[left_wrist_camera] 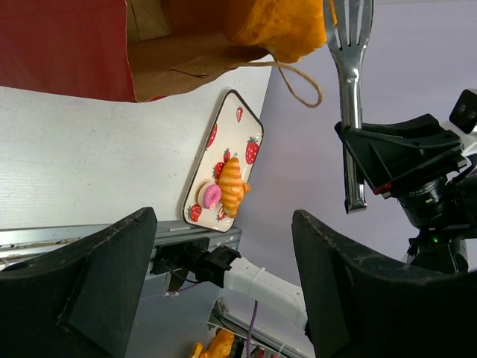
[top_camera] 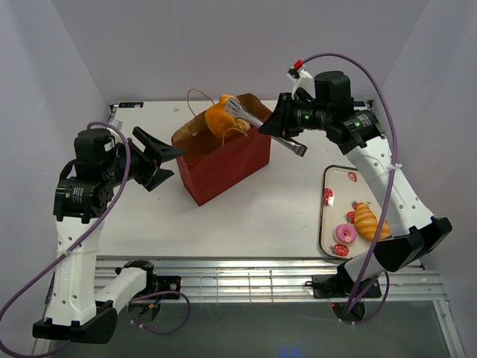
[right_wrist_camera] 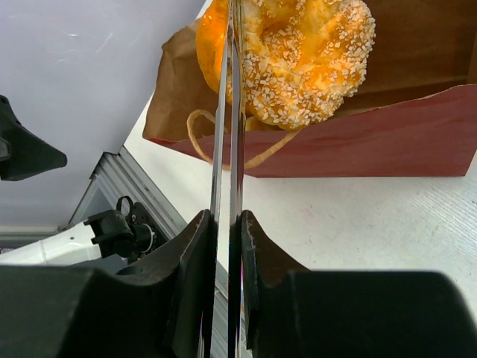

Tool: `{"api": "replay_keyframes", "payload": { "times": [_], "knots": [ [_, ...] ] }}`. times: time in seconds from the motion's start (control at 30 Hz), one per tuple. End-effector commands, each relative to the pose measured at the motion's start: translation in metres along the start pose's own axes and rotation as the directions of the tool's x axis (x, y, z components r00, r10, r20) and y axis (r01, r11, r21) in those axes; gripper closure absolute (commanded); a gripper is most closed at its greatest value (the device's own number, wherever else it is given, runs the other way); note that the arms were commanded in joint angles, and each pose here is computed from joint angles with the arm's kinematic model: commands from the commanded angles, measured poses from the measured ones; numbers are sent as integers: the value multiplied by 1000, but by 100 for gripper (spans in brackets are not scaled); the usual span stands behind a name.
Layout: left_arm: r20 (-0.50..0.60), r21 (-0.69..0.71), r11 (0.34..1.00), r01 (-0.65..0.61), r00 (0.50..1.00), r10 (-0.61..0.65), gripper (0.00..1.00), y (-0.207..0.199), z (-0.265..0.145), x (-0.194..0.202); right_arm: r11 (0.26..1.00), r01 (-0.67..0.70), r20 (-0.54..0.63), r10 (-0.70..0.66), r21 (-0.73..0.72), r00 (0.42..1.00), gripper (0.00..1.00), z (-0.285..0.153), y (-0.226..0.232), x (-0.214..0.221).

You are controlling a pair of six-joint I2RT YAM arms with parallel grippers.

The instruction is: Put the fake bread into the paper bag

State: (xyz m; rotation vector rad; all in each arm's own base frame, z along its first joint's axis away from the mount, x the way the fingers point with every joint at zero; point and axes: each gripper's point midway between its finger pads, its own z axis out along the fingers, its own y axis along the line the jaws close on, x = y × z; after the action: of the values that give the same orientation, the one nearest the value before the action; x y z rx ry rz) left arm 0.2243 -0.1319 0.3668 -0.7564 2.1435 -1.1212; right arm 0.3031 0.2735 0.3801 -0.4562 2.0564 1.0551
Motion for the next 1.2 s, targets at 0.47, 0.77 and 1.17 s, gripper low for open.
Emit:
{"api": "replay_keyframes", "payload": {
  "times": [0.47,0.77,1.17],
  "knots": [
    [7,16,999,-36,999,35,17,-1,1,-2,997,63,-27,-62,42,998,57,6,-9,-1],
    [-4,18,998,-63,998,63,17,-3,4,-4,997,60,-28,-58,55,998,53,7,-10,-3],
    [-7,11,994,-108,994,108,17,-4,9,-9,988,70,20,-74,139,997,53,-20,-2,-27]
  ]
}}
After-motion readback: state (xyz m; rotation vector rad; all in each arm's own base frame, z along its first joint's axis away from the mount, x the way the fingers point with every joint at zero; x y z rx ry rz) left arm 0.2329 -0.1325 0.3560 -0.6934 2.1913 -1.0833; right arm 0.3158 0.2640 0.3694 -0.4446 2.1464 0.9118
